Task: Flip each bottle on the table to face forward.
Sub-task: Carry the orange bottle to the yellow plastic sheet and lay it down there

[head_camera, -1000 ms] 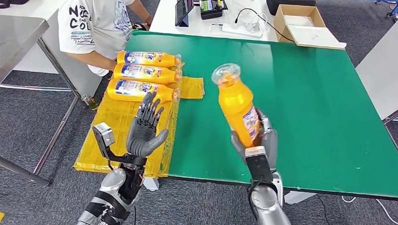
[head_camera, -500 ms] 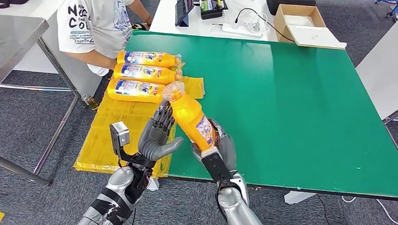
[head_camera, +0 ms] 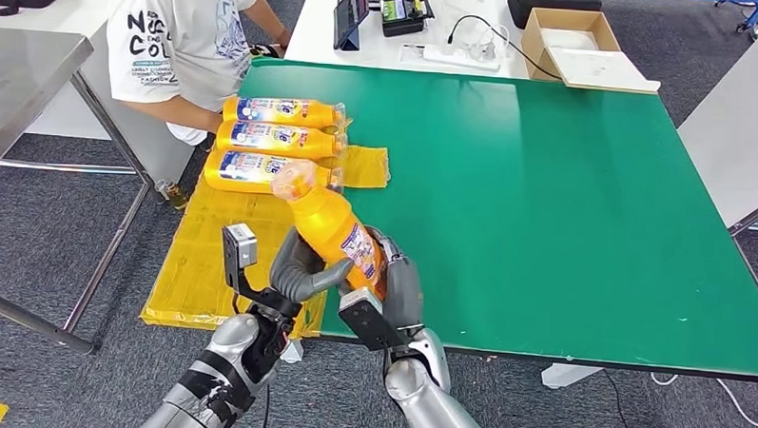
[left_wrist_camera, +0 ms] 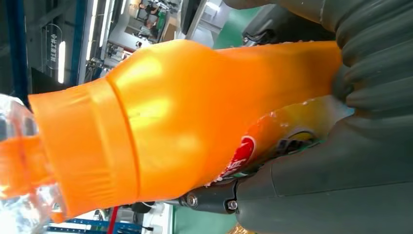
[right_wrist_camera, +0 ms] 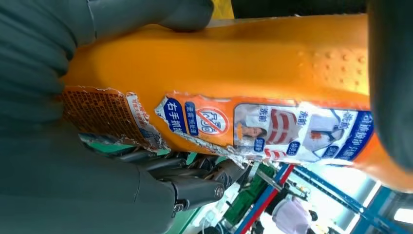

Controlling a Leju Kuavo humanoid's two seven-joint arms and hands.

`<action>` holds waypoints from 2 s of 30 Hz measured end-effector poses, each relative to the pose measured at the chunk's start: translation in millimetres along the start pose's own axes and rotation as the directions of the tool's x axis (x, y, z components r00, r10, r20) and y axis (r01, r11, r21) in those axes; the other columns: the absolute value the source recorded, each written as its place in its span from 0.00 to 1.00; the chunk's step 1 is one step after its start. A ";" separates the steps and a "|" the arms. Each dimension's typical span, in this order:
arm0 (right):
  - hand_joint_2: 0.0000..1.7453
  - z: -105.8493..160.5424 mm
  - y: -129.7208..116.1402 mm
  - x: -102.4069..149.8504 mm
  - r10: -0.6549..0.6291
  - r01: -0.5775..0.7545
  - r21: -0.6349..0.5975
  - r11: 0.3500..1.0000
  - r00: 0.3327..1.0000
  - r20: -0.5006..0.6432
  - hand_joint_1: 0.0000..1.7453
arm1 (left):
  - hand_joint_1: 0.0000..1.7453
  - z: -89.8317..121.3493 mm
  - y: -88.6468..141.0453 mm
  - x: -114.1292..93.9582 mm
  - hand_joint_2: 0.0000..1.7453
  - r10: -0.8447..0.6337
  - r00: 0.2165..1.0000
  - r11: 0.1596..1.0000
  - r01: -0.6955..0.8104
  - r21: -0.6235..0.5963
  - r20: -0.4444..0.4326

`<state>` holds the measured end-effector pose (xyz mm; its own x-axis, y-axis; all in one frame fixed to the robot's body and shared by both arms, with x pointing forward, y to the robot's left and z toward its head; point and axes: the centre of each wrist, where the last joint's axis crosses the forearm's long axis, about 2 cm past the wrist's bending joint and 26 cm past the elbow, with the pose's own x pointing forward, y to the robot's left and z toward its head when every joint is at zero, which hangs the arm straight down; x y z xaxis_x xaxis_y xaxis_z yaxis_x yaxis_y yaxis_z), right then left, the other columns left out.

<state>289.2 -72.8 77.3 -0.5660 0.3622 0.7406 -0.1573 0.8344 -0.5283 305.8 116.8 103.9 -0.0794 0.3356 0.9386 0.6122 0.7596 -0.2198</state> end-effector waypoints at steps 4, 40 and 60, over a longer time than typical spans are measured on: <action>1.00 0.7 2.7 0.8 0.002 -0.002 0.010 1.000 1.000 0.001 1.00 | 0.00 1.0 0.8 -1.5 1.00 0.000 1.000 1.000 0.000 0.001 -0.008; 1.00 7.4 16.3 -6.4 -0.051 0.061 0.219 0.974 0.997 -0.052 0.64 | 1.00 13.7 6.0 -12.6 1.00 0.040 0.999 0.996 -0.041 0.081 0.023; 0.00 4.7 10.2 -2.6 -0.292 0.300 0.131 0.945 0.953 -0.075 0.00 | 1.00 5.7 6.8 -3.0 1.00 -0.008 0.998 0.995 0.001 0.104 0.064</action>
<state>285.3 -67.1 68.0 -0.4331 0.1324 0.8916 -0.4244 0.8427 -0.3313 305.7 124.1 98.1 -0.1349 0.3645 0.9214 0.5269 0.8139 -0.2448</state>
